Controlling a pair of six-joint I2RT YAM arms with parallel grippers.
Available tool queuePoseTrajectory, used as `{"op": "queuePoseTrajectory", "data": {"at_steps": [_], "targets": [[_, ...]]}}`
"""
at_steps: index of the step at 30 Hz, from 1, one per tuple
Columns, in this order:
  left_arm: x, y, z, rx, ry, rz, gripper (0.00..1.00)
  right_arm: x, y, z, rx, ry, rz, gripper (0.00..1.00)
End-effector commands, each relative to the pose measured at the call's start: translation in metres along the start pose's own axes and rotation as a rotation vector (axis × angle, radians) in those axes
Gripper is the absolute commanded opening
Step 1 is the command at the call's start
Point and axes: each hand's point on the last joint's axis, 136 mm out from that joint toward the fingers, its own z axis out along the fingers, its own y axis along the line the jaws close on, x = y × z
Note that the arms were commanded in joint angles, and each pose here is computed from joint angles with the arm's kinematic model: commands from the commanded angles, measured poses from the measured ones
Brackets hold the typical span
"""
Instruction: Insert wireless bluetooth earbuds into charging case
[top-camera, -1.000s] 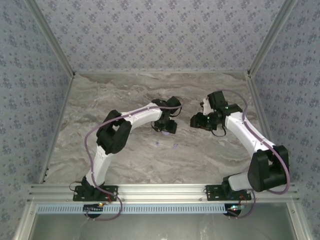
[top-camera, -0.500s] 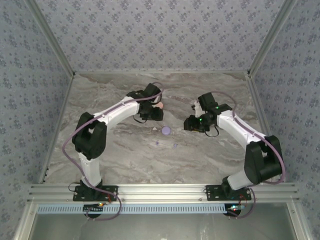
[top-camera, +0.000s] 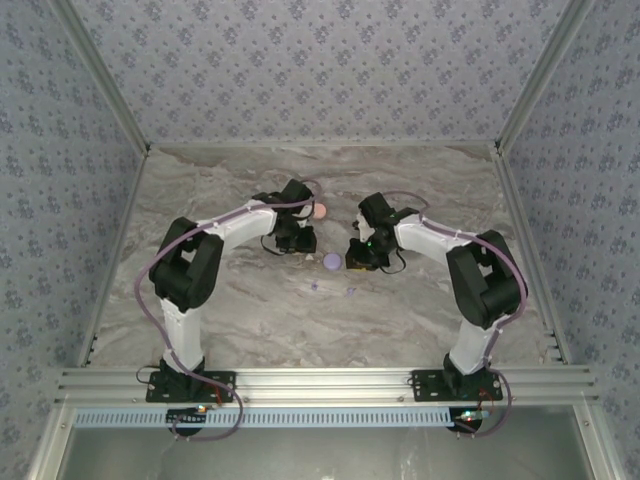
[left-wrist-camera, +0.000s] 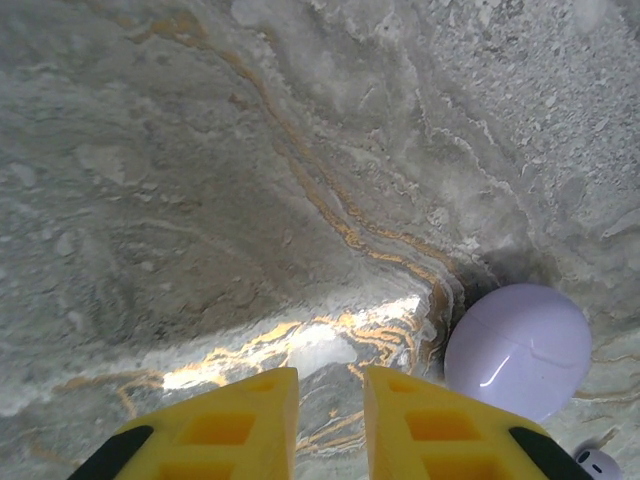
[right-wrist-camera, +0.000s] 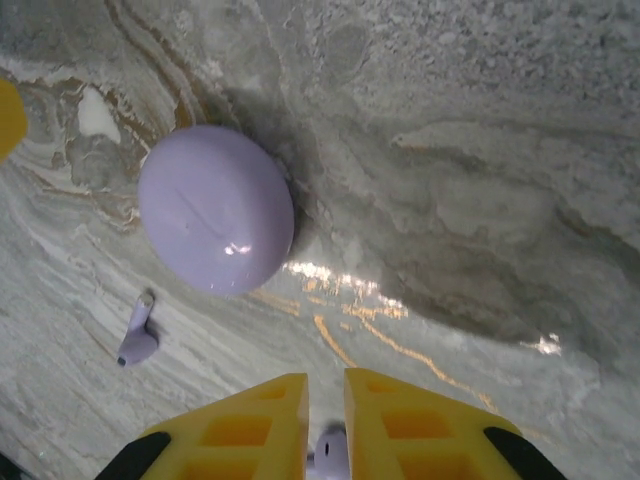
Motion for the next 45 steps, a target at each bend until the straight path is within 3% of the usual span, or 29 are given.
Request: {"op": "queuePoseTrajectory", "data": {"at_steps": [1,26,45], "targets": [[0.004,-0.007,0.010,0.038,0.027,-0.003,0.23,-0.013,0.005,0.005,-0.007,-0.015,0.019,0.19],[0.032,-0.024,0.022,0.012,0.092,0.039,0.23,-0.036,0.004,0.029,0.016,0.030,0.003,0.18],[0.030,-0.014,-0.004,-0.034,0.030,0.033,0.25,-0.038,-0.018,0.015,0.101,0.020,0.005,0.27]]}}
